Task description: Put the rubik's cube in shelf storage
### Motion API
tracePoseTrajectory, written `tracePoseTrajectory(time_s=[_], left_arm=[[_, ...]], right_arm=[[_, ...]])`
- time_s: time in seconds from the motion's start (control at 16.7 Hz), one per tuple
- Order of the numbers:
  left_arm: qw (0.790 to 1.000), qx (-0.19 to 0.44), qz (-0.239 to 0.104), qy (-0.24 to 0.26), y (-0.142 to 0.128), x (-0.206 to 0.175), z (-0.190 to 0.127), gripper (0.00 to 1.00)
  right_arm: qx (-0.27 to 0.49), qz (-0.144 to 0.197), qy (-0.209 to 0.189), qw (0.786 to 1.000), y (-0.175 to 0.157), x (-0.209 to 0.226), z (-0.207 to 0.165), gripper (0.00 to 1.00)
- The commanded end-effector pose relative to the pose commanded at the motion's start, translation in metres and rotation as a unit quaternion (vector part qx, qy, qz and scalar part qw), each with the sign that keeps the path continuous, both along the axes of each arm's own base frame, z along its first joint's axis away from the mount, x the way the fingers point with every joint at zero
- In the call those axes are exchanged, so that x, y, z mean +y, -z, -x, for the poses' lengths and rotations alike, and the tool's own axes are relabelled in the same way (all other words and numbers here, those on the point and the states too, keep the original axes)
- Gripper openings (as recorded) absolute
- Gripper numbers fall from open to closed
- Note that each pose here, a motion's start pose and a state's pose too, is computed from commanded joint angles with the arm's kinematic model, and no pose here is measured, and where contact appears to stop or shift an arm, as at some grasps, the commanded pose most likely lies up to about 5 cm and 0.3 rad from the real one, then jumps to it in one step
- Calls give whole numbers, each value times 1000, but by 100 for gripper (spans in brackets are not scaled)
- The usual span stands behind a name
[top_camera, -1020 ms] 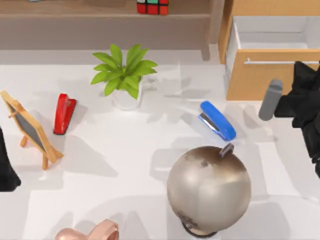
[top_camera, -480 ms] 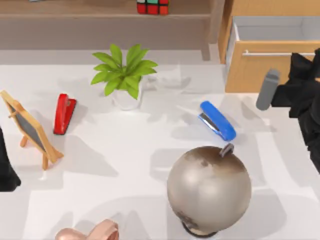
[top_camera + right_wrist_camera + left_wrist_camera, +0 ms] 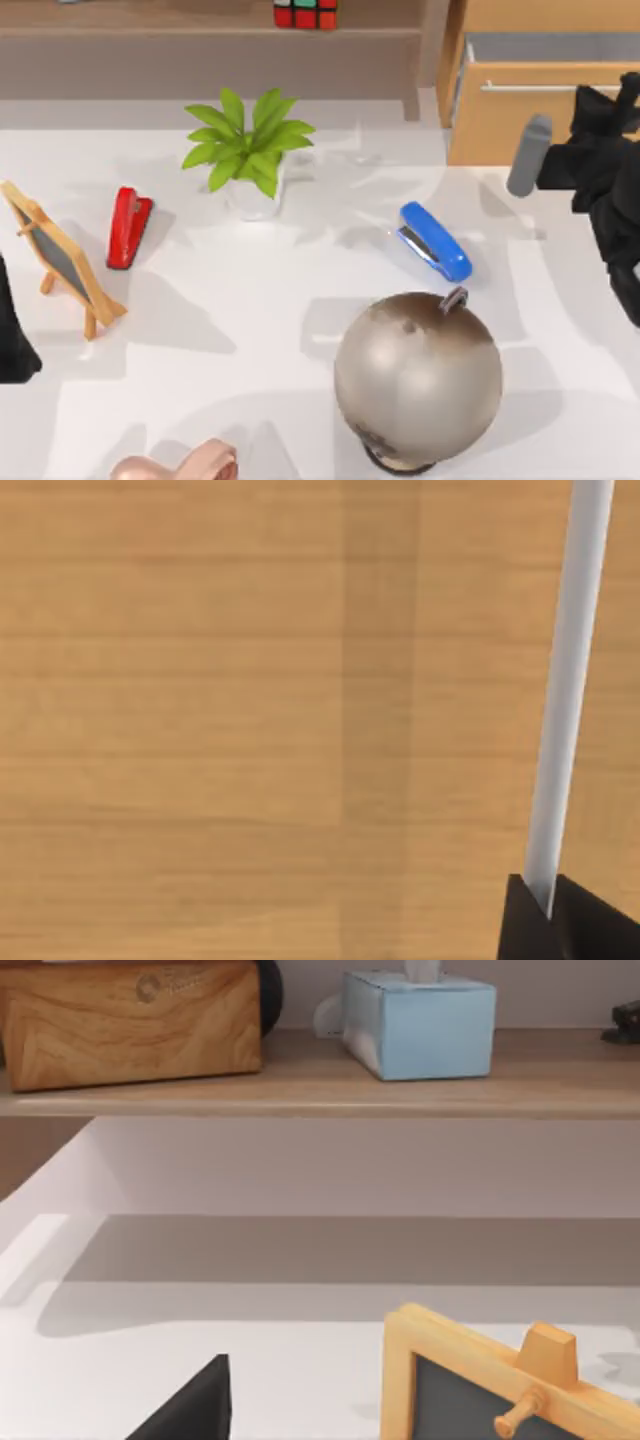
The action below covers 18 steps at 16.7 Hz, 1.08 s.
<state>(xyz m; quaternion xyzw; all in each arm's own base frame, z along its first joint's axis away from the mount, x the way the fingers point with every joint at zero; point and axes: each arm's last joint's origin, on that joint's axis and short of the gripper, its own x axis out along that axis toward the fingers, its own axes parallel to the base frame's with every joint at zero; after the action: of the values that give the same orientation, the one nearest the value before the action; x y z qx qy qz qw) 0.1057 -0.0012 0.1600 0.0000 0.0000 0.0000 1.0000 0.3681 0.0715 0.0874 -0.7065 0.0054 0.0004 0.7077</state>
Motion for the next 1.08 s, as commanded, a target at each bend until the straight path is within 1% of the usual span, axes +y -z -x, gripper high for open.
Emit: tracePoseTrajectory(time_s=[0.12, 0.42, 0.54, 1.08], left_arm=[[1000, 0, 0, 0, 0, 0, 0, 100], [1000, 0, 0, 0, 0, 0, 0, 100], [1000, 0, 0, 0, 0, 0, 0, 100], [1000, 0, 0, 0, 0, 0, 0, 100]], right_arm=[[-1, -1, 0, 1000, -1, 0, -8, 0], [-1, -2, -1, 1000, -1, 0, -8, 0], [-6, -4, -2, 1000, -3, 1, -14, 0], [0, -1, -2, 1000, -1, 1, -63, 0]])
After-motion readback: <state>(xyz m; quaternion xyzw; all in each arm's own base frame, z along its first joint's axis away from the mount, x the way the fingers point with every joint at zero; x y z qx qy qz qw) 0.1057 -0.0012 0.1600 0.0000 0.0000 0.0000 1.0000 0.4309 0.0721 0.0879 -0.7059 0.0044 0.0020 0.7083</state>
